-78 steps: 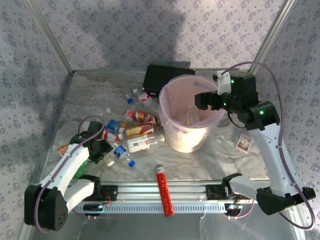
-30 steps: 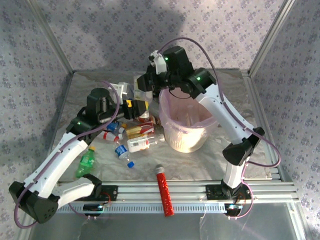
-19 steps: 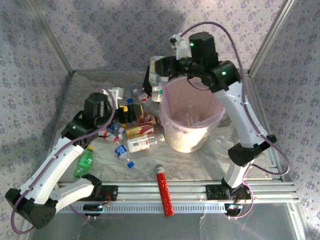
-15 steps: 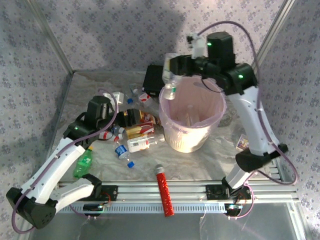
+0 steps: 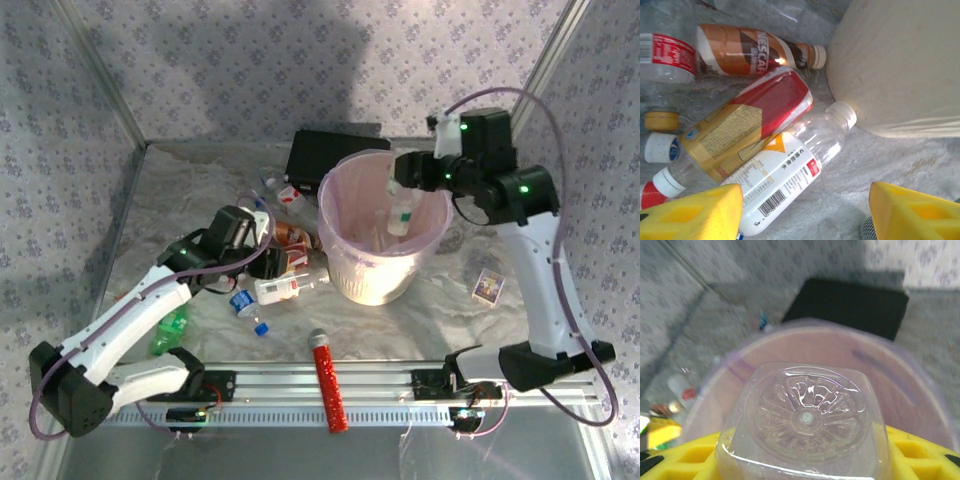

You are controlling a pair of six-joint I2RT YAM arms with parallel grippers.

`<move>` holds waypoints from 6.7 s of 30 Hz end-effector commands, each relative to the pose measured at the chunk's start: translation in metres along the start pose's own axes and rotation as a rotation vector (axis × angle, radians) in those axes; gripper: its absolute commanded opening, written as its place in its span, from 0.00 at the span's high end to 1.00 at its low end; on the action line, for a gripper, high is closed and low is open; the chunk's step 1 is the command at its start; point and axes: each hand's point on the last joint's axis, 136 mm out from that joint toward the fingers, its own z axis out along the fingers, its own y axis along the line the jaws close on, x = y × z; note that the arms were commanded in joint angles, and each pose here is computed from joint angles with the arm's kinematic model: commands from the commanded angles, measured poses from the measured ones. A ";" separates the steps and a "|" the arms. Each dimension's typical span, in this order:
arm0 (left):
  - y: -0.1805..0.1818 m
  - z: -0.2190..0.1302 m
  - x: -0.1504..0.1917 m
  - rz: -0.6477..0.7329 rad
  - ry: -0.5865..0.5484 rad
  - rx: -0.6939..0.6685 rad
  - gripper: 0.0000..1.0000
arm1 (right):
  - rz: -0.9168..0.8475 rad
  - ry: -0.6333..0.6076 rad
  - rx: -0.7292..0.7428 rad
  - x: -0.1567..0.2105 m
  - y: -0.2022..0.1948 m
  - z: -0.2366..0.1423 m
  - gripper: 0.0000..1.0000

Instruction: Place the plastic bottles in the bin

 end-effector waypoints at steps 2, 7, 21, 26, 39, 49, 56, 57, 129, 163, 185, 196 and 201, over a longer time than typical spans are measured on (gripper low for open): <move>-0.001 0.016 0.020 0.070 0.077 -0.019 0.32 | -0.058 0.138 0.087 0.038 -0.006 0.031 0.50; -0.003 0.027 0.037 0.092 0.134 -0.013 0.26 | -0.104 0.251 0.099 0.067 0.000 0.072 0.50; 0.009 0.050 0.069 0.148 0.247 -0.064 0.07 | -0.064 0.276 0.069 0.091 -0.005 0.092 0.19; 0.012 0.056 0.075 0.166 0.255 -0.066 0.00 | -0.058 0.192 0.044 0.071 -0.001 0.065 0.13; 0.026 0.076 0.098 0.249 0.354 -0.105 0.00 | -0.024 0.036 0.025 0.050 -0.002 0.014 0.13; 0.033 0.094 0.106 0.264 0.445 -0.144 0.06 | -0.004 -0.006 0.027 0.047 -0.008 0.000 0.13; 0.023 0.083 0.087 0.265 0.378 -0.118 0.25 | -0.003 -0.024 0.023 0.044 -0.006 -0.008 0.13; 0.020 0.080 0.082 0.265 0.361 -0.113 0.26 | -0.003 -0.029 0.021 0.044 -0.006 -0.009 0.13; 0.010 -0.052 -0.045 -0.291 -0.360 0.028 0.00 | -0.109 -0.304 -0.310 -0.098 0.094 -0.021 0.44; 0.079 0.020 0.140 -0.820 0.062 -0.240 0.07 | -0.061 0.216 0.101 0.122 -0.003 0.091 0.50; 0.073 0.049 0.154 -0.881 0.097 -0.174 0.13 | -0.043 -0.134 -0.032 0.043 0.023 0.008 0.14; 0.071 0.039 0.140 -0.804 0.088 -0.184 0.46 | -0.067 -0.204 -0.170 0.022 0.054 -0.020 0.15; 0.060 0.020 0.101 -0.698 0.026 -0.145 0.47 | -0.116 -0.210 -0.270 0.010 0.084 -0.023 0.15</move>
